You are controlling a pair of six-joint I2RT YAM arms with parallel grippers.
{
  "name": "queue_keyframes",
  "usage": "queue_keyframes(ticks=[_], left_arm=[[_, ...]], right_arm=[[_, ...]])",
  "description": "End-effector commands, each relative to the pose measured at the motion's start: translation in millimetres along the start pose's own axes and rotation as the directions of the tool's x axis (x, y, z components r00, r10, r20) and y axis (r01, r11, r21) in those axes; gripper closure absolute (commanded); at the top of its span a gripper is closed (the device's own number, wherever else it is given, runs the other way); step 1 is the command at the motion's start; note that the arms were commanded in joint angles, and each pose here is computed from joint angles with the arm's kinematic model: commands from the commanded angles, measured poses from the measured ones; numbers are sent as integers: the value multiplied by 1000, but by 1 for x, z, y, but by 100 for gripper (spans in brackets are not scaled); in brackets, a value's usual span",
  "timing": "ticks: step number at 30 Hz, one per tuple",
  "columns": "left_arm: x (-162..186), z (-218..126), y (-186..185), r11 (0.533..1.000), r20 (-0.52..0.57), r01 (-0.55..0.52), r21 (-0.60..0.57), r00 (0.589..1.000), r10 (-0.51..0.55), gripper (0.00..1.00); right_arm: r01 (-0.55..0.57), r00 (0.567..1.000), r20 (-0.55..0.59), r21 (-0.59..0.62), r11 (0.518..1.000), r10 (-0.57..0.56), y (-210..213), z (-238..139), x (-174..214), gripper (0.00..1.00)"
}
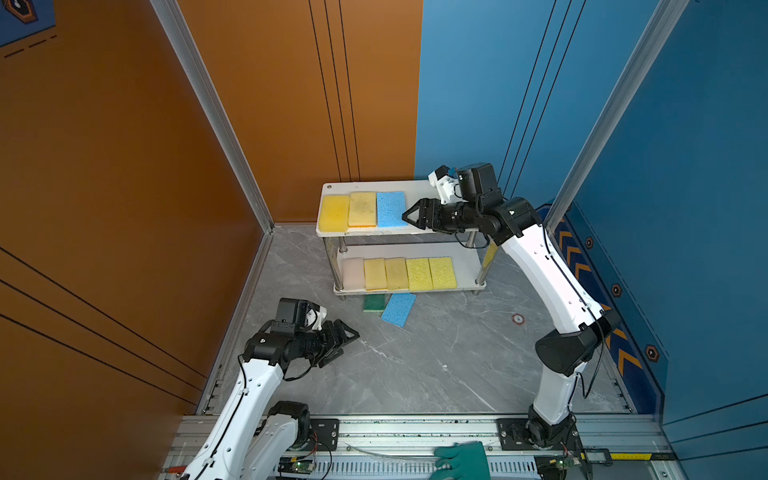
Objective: Place and organize the cleaning sponges onto the shelf
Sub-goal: 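Open the right gripper to release the blue sponge on the shelf, then move the right gripper down toward the blue sponge on the table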
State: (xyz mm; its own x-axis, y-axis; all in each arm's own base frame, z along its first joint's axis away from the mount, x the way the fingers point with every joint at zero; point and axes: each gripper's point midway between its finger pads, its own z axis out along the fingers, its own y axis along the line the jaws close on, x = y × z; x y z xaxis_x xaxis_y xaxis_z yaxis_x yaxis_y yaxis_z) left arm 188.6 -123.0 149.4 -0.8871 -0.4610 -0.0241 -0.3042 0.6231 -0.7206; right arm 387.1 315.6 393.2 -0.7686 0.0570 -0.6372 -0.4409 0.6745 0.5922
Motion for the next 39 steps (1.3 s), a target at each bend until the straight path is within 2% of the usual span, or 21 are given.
queue_keyframes(ticks=[1,5,11,18,25,29,34,39], left_arm=[[-1,-4,-5,1000,15,-7,22,1000,6,26],[1,-6,-5,1000,23,-5,30,1000,5,26],[6,-8,-2,999,40,3,43,999,-5,26],[15,-7,4,998,41,13,59,999,-16,26],[21,-8,6,996,45,23,82,999,-27,26],[24,-9,6,995,44,27,100,999,-32,26],[24,-8,6,994,40,33,102,999,-37,26],[21,-12,-1,994,38,12,111,999,-17,26]], right_arm=[[79,996,39,22,997,-80,19,-31,1,27],[87,995,55,7,996,-88,41,-53,14,27],[68,998,5,43,997,-69,50,-76,71,26],[-41,998,-44,155,987,48,12,-83,151,25],[-236,971,-1,192,953,240,-41,-66,210,25],[-250,964,-37,224,942,264,-58,-49,232,24],[-231,969,-30,250,940,246,-66,-31,231,22],[-271,958,-21,244,931,285,-75,-3,235,22]])
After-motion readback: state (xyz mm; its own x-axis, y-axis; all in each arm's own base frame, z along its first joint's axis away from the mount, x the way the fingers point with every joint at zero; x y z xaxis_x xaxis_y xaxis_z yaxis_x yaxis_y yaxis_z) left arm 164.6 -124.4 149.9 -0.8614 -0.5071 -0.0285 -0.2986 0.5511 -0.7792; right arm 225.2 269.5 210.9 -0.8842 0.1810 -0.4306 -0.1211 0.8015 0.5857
